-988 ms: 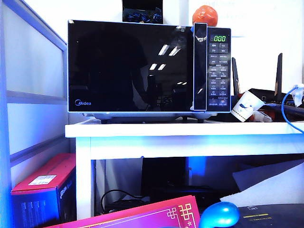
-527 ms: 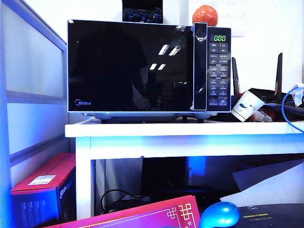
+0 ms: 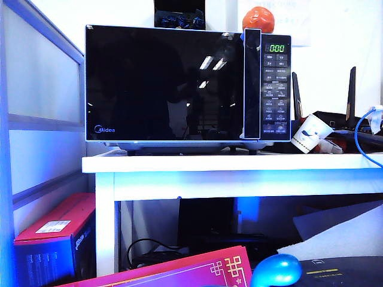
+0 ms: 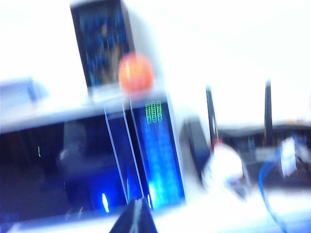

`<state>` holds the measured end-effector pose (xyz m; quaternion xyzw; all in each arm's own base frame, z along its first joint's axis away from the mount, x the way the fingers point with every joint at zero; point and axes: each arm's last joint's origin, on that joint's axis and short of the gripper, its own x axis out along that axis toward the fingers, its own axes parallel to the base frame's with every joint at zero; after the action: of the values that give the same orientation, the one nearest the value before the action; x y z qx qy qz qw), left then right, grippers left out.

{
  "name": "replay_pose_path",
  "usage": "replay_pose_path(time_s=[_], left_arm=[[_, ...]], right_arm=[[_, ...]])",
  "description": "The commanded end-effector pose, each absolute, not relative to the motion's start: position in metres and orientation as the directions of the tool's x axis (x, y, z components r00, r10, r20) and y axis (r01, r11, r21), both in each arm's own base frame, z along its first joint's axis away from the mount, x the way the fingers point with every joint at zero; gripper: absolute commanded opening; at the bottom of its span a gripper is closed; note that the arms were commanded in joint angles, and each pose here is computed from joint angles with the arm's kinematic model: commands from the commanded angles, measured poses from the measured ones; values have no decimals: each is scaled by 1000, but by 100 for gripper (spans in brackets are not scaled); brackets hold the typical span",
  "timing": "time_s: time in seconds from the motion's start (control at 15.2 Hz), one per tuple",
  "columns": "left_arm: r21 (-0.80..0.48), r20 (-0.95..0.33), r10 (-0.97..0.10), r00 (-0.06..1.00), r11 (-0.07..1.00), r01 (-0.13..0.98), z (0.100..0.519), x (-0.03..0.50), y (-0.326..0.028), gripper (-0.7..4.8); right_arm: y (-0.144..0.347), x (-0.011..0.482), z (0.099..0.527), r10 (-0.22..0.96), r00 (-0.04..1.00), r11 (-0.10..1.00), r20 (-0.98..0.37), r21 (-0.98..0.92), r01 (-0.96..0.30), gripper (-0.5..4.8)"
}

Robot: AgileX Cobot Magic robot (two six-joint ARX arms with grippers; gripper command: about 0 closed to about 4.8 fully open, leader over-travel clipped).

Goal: Open the microwave door, place the orange inside the microwave, then close the microwave door.

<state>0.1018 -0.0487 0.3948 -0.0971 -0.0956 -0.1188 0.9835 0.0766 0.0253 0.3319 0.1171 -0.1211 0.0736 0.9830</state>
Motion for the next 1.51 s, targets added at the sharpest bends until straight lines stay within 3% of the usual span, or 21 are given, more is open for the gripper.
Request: replay_pose_path(time_s=[0.07,0.33,0.46,0.72,0.99,1.19,1.32,1.38,1.45,1.51], left_arm=[[-48,262,-329,907,934,353,462,122,-64,-5],[126,145,-624,768,781,611,539,162,-98,-5],[116,35,-696,717,716,689,551,176,-109,-5],[133,-53,-688,724,713,688,552,187,-115,-5],[147,-98,-516,851,838,525,548,190,-110,-5],[147,-90,-515,853,840,522,549,190,-109,-5],[147,-87,-516,852,839,523,549,190,-110,-5],[154,-87,-522,849,835,529,549,190,-110,-5],[165,-83,-522,849,833,528,549,190,-110,-5],[179,-73,-522,850,831,527,550,190,-110,-5]], right_arm=[[31,88,384,119,949,962,291,202,-183,-1],[52,135,426,126,955,989,267,39,-141,-1],[63,158,431,144,961,988,237,22,-153,-1],[83,201,420,165,970,986,177,0,-167,-1],[100,234,401,240,961,971,136,-21,-240,-1],[109,254,390,241,959,970,150,-18,-241,1],[114,265,383,242,957,970,162,-16,-242,64],[117,273,378,235,957,972,170,-12,-236,66],[119,279,374,219,961,975,171,-9,-221,111],[123,287,367,193,967,981,168,-2,-196,308]])
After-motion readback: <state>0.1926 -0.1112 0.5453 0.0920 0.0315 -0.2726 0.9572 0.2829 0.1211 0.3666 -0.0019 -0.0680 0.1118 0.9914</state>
